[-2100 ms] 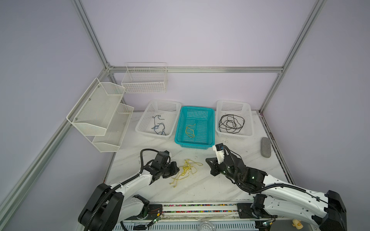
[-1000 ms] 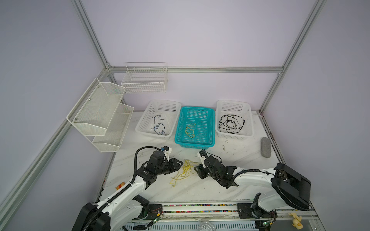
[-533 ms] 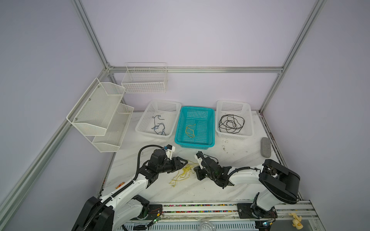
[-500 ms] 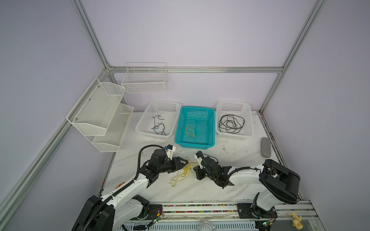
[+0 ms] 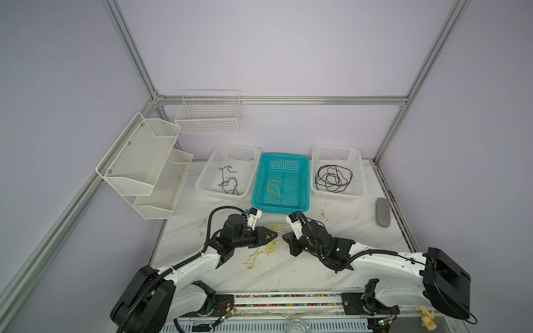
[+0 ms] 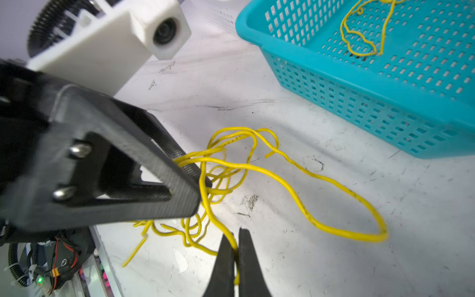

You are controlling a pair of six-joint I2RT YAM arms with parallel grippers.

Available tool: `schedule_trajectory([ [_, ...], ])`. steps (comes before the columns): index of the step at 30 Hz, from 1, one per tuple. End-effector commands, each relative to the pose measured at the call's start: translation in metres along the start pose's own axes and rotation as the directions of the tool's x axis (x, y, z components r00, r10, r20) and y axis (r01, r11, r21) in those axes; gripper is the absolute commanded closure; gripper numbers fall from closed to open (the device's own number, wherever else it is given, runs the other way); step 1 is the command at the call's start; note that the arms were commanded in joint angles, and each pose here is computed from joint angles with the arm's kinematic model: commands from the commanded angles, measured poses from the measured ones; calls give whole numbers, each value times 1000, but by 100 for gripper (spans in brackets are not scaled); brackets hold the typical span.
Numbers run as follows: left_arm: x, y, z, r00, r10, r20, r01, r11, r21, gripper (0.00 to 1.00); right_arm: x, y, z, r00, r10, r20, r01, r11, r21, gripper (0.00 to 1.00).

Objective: Untangle the cables

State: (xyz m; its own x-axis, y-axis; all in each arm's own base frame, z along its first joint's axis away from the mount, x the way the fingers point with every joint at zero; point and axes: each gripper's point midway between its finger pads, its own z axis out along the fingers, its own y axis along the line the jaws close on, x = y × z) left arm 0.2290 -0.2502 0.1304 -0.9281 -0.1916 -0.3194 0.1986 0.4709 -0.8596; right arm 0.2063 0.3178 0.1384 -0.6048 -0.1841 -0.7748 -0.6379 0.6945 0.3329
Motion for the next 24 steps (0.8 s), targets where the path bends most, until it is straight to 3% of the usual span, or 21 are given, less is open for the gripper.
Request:
schedule_trajectory([
  [1, 11, 7, 3, 999, -3, -37, 3, 1000, -13, 81, -52, 24, -26, 990, -23, 141, 32, 997, -64, 100],
  [8, 14, 13, 3, 999, 9, -48, -10, 999, -33, 100, -72, 19, -56, 978, -7, 207, 11, 1000, -19, 100],
  [18, 22, 42, -5, 997, 30, -71, -43, 981, -191, 100, -98, 2, -98, 958, -7, 286, -21, 995, 96, 100],
  [24, 19, 63, -17, 1000, -2, -13, -2, 959, -284, 100, -84, -18, -101, 971, 15, 239, -62, 979, 192, 100],
])
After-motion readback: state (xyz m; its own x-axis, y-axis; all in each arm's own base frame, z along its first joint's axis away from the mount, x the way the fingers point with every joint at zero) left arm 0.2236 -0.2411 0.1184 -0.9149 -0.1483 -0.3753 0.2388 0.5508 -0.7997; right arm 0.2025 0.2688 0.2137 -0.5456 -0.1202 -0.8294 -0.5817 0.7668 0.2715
